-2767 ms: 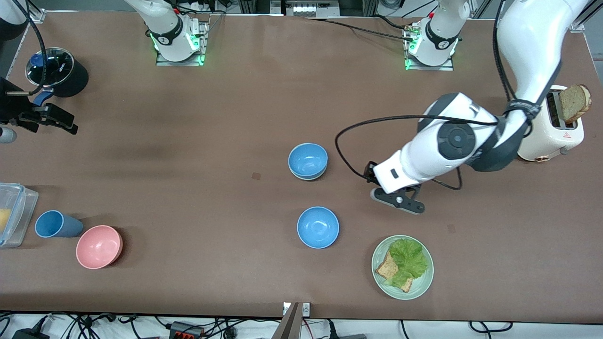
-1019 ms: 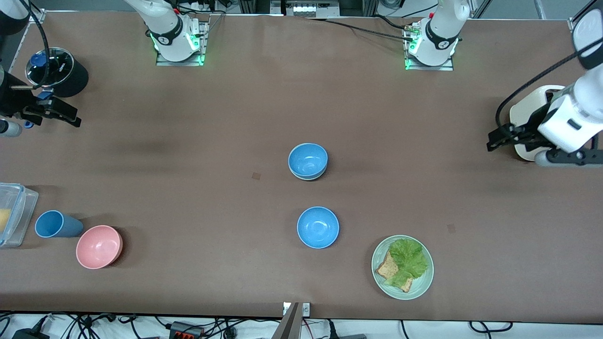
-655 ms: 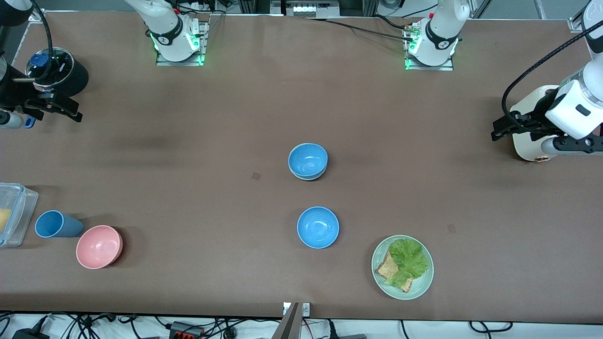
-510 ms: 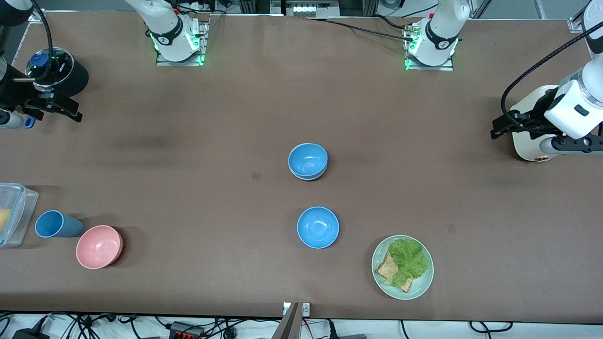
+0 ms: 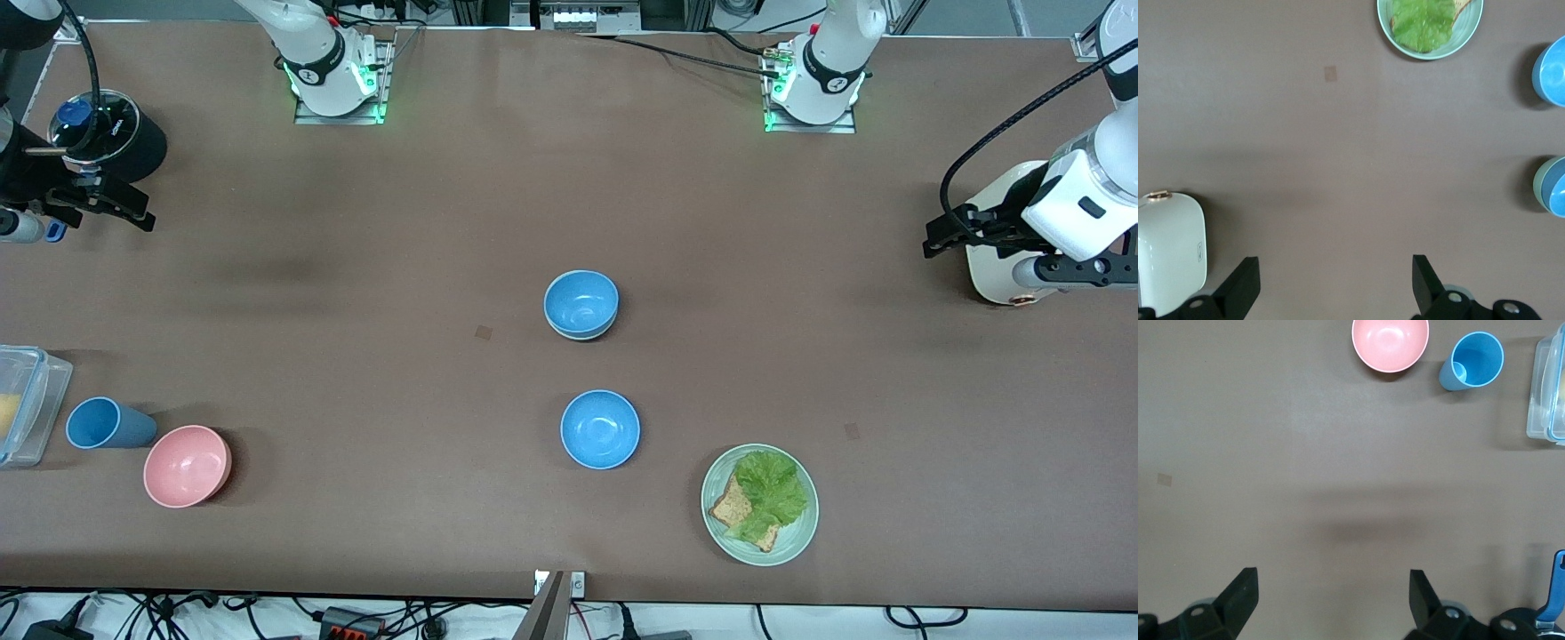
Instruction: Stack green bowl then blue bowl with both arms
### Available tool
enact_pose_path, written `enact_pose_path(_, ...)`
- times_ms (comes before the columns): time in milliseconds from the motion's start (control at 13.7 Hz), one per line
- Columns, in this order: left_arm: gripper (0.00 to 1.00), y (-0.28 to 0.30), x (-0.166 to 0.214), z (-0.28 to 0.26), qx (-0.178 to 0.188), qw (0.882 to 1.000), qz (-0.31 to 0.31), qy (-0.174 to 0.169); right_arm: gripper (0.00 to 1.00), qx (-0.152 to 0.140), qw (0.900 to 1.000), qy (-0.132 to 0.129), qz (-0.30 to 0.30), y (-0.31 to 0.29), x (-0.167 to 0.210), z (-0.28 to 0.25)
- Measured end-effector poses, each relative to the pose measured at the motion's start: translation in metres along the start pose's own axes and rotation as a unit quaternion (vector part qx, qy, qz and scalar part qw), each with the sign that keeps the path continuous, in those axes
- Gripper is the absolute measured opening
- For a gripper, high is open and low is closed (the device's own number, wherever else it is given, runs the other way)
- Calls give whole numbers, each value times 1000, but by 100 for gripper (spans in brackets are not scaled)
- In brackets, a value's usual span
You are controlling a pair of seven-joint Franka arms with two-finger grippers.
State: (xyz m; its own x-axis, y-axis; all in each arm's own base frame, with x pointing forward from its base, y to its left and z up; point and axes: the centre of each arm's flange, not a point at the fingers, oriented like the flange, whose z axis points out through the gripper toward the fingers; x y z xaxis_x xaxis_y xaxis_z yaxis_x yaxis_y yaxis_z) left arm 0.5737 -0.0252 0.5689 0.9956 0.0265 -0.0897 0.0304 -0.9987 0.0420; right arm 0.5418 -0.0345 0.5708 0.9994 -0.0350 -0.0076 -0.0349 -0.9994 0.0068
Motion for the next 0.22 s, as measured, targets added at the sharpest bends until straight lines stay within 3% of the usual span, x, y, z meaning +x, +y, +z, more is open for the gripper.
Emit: enact_pose_path(218,100,-1,-1,1,0,1000,-1,-4,100,0,1000,0,0,0,0,0)
